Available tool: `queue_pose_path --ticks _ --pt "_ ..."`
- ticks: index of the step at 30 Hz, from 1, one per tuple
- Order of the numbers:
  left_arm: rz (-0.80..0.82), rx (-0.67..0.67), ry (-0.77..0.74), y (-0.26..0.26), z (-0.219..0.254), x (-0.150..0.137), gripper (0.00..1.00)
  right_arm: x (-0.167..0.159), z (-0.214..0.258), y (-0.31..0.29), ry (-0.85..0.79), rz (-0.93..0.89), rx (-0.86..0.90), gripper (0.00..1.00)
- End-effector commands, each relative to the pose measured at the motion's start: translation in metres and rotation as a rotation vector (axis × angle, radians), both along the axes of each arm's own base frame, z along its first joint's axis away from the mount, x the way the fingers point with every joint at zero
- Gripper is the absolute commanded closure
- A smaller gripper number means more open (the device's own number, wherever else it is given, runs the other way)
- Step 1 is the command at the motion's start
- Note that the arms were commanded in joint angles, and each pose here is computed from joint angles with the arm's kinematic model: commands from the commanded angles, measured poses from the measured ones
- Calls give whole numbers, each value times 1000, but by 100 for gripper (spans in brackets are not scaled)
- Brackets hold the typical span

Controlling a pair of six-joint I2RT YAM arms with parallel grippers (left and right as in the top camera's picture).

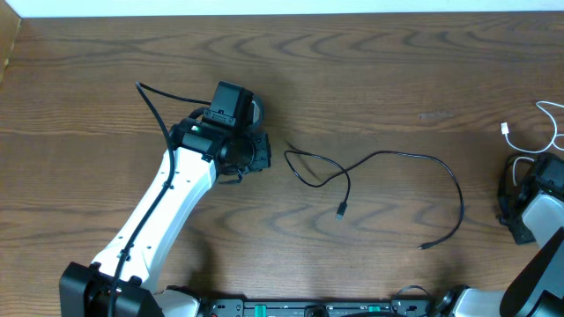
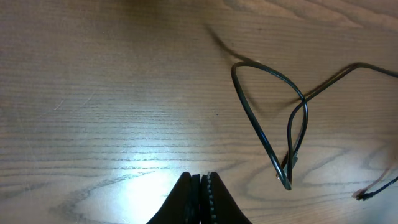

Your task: Untangle cables

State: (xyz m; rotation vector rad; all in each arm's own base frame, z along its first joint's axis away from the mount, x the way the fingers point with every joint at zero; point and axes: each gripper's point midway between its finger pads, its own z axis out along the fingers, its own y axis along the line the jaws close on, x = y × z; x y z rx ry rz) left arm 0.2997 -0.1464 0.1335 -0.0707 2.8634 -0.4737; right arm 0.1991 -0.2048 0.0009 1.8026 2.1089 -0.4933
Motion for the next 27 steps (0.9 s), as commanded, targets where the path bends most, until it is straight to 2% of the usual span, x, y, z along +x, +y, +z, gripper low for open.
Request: queue_pose_path --ticks 1,16,21,27 --pt "-11 1 14 -1 -4 -1 92 4 1 -4 -35 -21 -14 99" --pt "-11 -4 4 -2 -3 1 91 21 6 -9 -114 -11 -34 99" --pt "-11 -4 4 -2 -3 1 91 0 -5 9 -21 -7 54 99" --pt "-11 -4 4 -2 -3 1 91 -11 -6 11 28 -18 55 99"
